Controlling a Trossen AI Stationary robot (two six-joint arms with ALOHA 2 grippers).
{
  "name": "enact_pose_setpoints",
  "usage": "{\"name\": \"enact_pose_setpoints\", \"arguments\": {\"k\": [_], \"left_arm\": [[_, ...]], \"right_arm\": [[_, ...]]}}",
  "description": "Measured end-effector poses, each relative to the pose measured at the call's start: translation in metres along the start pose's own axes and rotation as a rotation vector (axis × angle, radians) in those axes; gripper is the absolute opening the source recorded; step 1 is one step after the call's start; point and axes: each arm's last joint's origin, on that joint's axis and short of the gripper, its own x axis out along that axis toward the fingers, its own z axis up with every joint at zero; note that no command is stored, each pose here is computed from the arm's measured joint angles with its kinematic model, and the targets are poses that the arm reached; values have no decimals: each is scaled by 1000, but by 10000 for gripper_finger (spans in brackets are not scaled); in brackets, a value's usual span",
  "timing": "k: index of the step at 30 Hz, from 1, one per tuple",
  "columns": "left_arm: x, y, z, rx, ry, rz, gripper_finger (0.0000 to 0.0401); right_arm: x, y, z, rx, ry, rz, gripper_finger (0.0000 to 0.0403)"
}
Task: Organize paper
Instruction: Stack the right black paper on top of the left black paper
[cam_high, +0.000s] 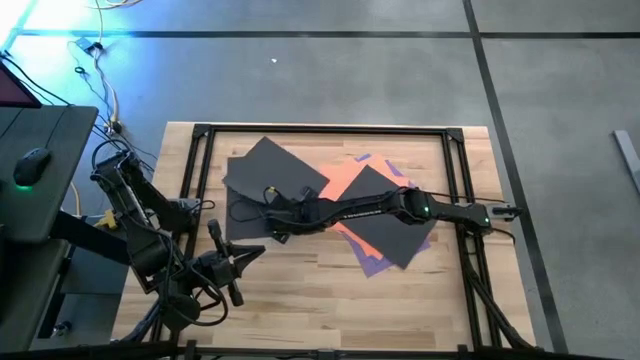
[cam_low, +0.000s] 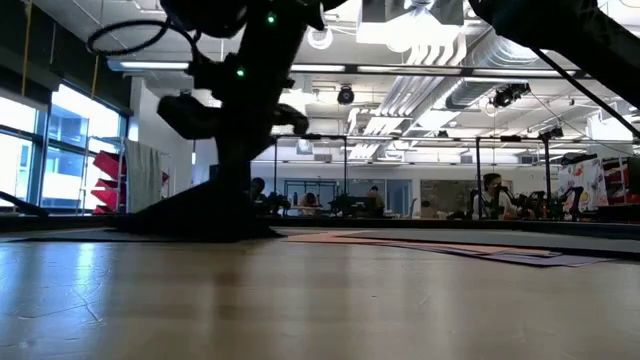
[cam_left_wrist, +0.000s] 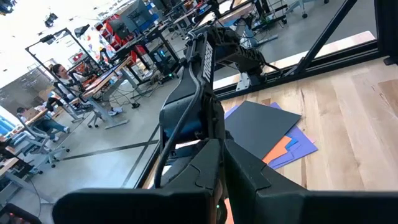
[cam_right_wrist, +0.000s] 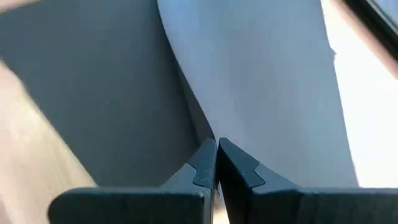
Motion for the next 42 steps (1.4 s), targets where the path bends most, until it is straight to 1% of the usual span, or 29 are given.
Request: {"name": "enact_pose_setpoints", "arguments": {"k": [2,4,7,10,19,23,25,29,32,35,38,42], "left_arm": [[0,0,0,0,2,-7,0],[0,0,0,0,2,-8,0],[0,0,0,1,3,-11,0],[0,0,0,0,4,-12,0],[0,0,0,1,4,-12,0],[0,0,-1,3,5,-12,0],[0,0,-1,5,5,-11,0],[0,0,-1,6,5,-11,0],[0,0,-1,8,6,-12,0],[0,0,-1,9,6,-12,0],[0,0,-1,13,8,-12,0],[0,0,-2,15,8,-11,0]], "right_arm": [[1,2,-1,21,18,46,0],[2,7,2,26,6,130,0],[0,18,10,30,-66,267,0],[0,25,19,30,-159,335,0],[17,19,29,97,-214,368,0],[28,19,30,112,-203,435,0],[32,18,29,126,-194,426,0],[36,15,25,130,-175,344,0],[37,14,21,145,-134,339,0],[36,17,21,155,-99,421,0],[35,21,26,167,-136,491,0],[33,23,31,183,-191,528,0]]}}
